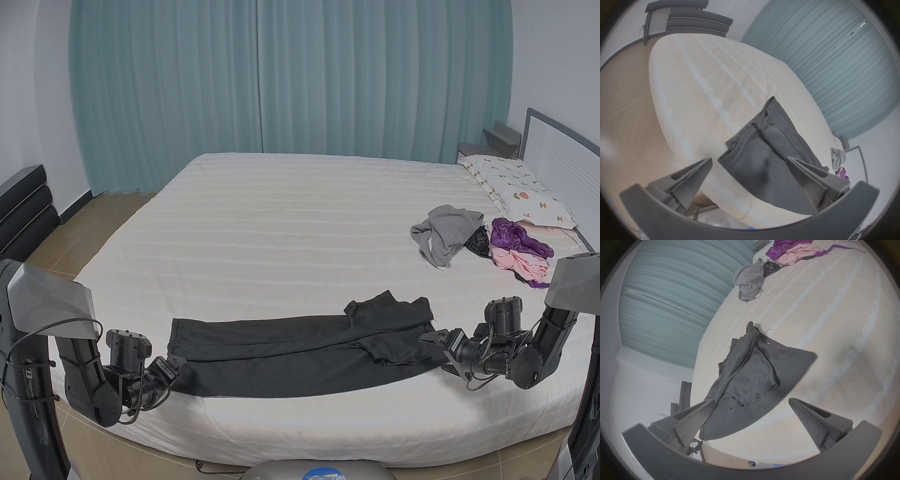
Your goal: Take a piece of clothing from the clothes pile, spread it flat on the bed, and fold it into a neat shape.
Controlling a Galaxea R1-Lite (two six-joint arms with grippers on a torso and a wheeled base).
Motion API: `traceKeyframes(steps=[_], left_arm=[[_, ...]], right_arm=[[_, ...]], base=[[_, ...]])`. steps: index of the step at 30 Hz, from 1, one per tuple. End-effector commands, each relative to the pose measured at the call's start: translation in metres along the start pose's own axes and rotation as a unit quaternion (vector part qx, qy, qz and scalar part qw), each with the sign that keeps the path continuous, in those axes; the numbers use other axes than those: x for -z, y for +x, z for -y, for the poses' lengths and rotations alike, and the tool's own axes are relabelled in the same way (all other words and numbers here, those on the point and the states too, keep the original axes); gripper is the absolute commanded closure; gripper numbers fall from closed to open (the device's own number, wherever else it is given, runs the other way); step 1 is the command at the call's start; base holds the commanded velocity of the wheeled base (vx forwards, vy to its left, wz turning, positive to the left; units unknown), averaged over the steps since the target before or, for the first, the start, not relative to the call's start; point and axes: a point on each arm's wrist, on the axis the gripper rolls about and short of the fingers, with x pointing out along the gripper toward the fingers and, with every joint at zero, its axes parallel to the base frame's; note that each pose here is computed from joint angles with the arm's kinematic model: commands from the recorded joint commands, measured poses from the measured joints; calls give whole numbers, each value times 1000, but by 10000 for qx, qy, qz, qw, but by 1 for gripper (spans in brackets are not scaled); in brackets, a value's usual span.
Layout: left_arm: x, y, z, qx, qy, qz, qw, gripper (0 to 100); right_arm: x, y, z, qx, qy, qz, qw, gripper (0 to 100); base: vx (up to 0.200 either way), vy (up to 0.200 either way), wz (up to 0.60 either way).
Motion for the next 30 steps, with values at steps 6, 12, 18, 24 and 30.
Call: traceKeyframes(steps=[6, 12, 18, 24, 30], left_arm=[[4, -15, 6, 151, -42, -41, 9999, 0], [8, -22, -3, -16, -5, -124, 9999, 0], [10, -23, -10, -191, 77, -169, 9996, 0], [4, -8, -16, -348, 55, -8, 9994, 0], [-1, 8, -22, -352, 290, 132, 9989, 0]], right_arm=[[2, 0, 0, 82, 14, 36, 10000, 0], [4, -1, 3, 123, 5, 4, 9999, 0], [5, -2, 4, 146, 12, -15, 9999, 0], [9, -1, 4, 171, -13, -68, 9998, 0], [12, 1, 3, 169, -59, -109, 9998, 0]], base=[[0, -200, 0], [0, -33, 0], [0, 0, 0], [0, 0, 0], [0, 0, 0]])
